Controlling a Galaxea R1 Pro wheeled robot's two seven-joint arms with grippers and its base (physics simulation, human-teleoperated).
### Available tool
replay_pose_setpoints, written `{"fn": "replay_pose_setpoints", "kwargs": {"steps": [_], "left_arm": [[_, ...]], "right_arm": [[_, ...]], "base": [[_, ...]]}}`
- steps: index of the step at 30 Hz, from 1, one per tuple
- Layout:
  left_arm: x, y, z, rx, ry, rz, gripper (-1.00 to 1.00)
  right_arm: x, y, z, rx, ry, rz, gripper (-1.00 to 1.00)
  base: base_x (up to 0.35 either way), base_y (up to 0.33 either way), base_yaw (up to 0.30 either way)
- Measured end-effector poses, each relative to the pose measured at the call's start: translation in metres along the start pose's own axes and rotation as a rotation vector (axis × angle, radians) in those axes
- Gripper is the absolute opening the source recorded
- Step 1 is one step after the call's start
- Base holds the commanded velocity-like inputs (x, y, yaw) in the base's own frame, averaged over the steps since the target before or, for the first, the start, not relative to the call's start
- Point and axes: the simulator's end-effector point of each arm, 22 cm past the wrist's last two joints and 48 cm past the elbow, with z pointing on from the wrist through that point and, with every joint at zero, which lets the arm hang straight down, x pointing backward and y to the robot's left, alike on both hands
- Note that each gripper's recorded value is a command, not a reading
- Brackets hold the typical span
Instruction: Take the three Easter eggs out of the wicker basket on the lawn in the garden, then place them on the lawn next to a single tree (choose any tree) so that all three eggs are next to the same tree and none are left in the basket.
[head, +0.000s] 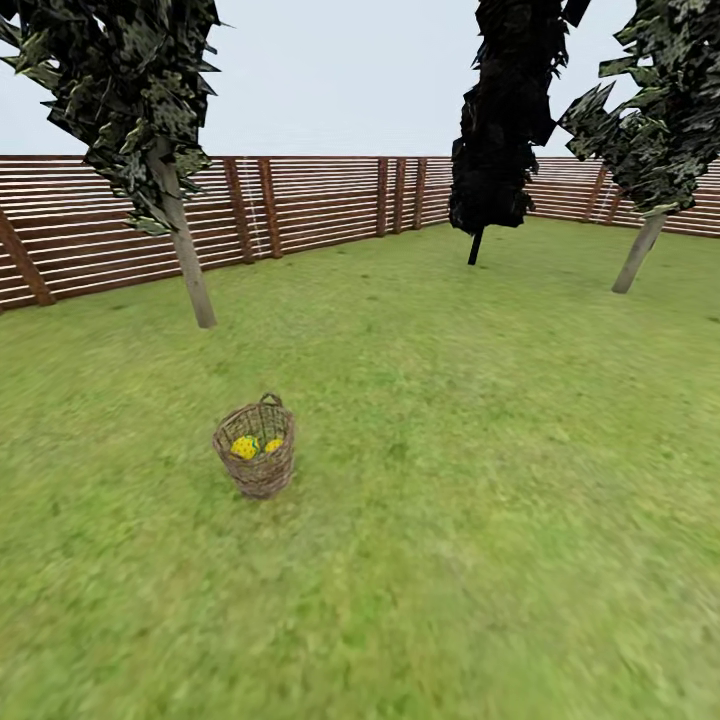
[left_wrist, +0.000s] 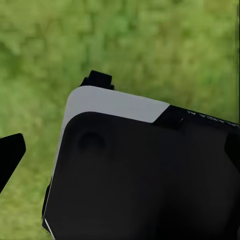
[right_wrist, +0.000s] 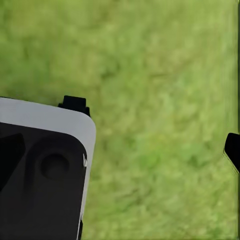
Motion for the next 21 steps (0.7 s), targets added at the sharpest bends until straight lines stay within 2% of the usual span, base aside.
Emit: {"fn": "replay_pose_setpoints", "kwargs": {"steps": [15,21], "left_arm": [[0.0000,0.0000,0.0000,0.000,0.000,0.000,1.00],[0.0000,0.0001,0.0000,0.000,0.000,0.000,1.00]], "right_arm": [[-0.0007,0.0015,-0.0001,-0.002,-0.001,0.002,1.00],[-0.0022,0.0054,-0.0004,-0.007,-0.004,0.004,1.00]], "base": [[0.324,-0.090,0.004],[0.324,-0.090,0.254]]}}
